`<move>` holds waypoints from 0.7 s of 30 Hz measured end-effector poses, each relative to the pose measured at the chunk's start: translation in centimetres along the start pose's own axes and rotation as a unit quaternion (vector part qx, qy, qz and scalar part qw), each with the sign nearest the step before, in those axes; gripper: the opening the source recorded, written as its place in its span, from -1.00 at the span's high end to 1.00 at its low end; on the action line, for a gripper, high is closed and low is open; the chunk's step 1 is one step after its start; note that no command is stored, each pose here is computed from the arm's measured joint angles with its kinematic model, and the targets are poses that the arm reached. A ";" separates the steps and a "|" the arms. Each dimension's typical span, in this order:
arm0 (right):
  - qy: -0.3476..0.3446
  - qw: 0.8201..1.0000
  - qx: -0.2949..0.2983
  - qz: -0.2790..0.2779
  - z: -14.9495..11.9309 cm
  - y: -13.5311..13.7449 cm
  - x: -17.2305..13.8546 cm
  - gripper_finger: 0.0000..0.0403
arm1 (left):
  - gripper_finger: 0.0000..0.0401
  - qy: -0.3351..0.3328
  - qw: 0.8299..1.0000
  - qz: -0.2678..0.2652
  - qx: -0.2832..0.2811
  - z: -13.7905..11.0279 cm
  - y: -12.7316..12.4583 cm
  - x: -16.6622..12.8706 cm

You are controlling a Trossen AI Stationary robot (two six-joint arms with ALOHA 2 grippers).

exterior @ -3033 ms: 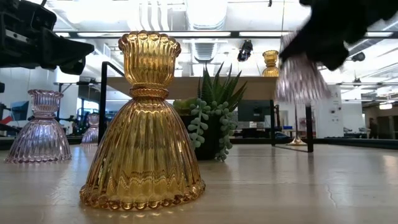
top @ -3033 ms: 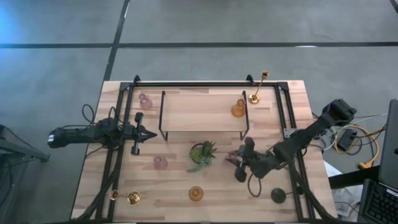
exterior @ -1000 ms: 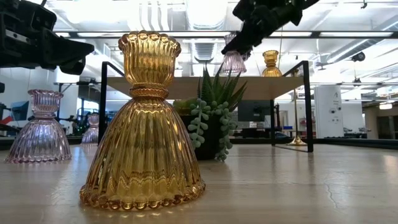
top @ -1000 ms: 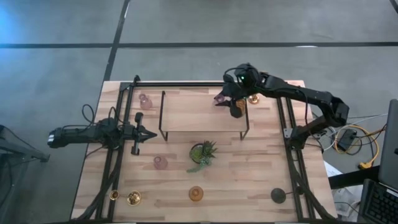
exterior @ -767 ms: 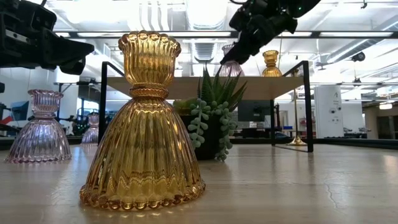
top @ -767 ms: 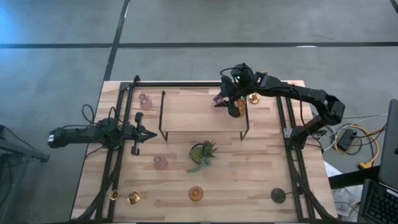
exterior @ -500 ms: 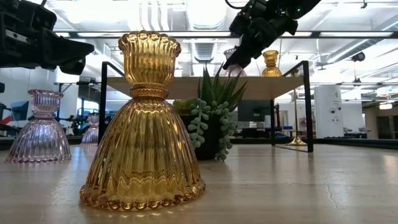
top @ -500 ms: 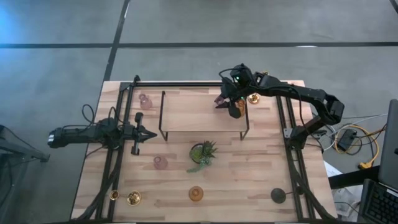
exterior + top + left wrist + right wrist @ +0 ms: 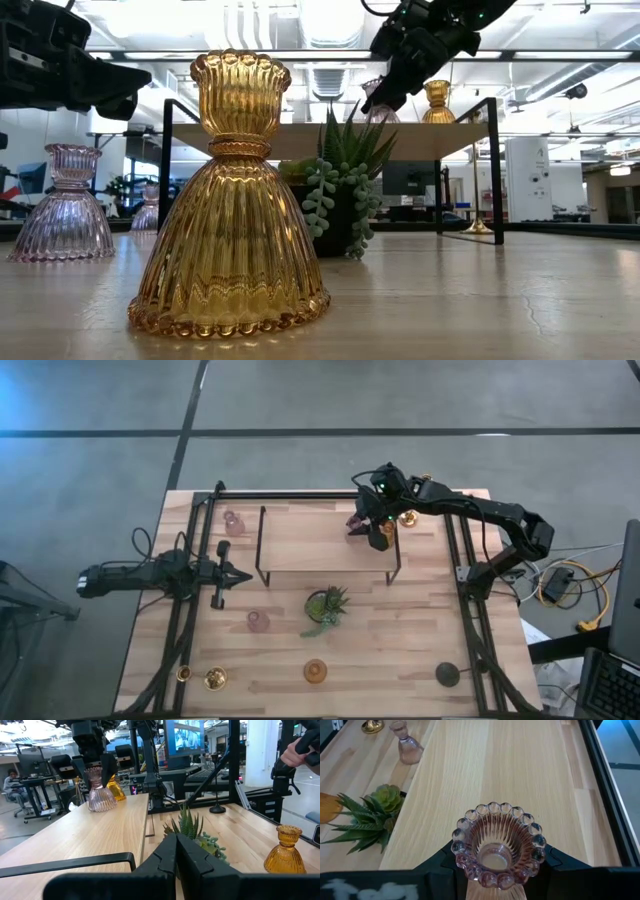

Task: Pick & Place candle stick holders
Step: Put the pink glass candle holder on the shelf

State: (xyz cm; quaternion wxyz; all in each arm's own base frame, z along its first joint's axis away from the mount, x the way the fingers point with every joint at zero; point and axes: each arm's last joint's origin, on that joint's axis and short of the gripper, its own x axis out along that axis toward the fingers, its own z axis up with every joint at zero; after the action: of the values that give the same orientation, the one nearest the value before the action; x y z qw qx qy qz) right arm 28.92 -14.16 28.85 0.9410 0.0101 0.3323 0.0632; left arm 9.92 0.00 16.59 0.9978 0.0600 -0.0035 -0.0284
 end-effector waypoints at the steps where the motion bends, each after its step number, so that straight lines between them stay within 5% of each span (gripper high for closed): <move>1: 0.000 1.000 0.000 0.000 0.0 0.0 0.0 0.40 | 0.94 0.000 1.000 0.000 0.000 0.0 0.0 0.0; 8: 0.000 1.000 0.003 0.000 0.0 0.0 0.0 0.38 | 0.94 0.000 1.000 0.000 0.000 0.0 0.0 0.0; 14: 0.003 1.000 0.014 0.001 -0.1 0.0 0.0 0.15 | 0.94 0.000 1.000 0.000 0.000 0.0 0.0 0.0; 21: 0.002 1.000 0.014 0.000 0.0 0.2 -0.3 0.19 | 0.94 0.000 1.000 0.000 0.000 0.0 0.0 0.0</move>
State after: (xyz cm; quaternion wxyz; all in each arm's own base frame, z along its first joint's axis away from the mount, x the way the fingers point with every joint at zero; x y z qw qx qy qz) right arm 28.61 -13.97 29.06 0.9400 0.0231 0.3354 0.0588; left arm 9.92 0.00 16.59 0.9978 0.0600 -0.0035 -0.0283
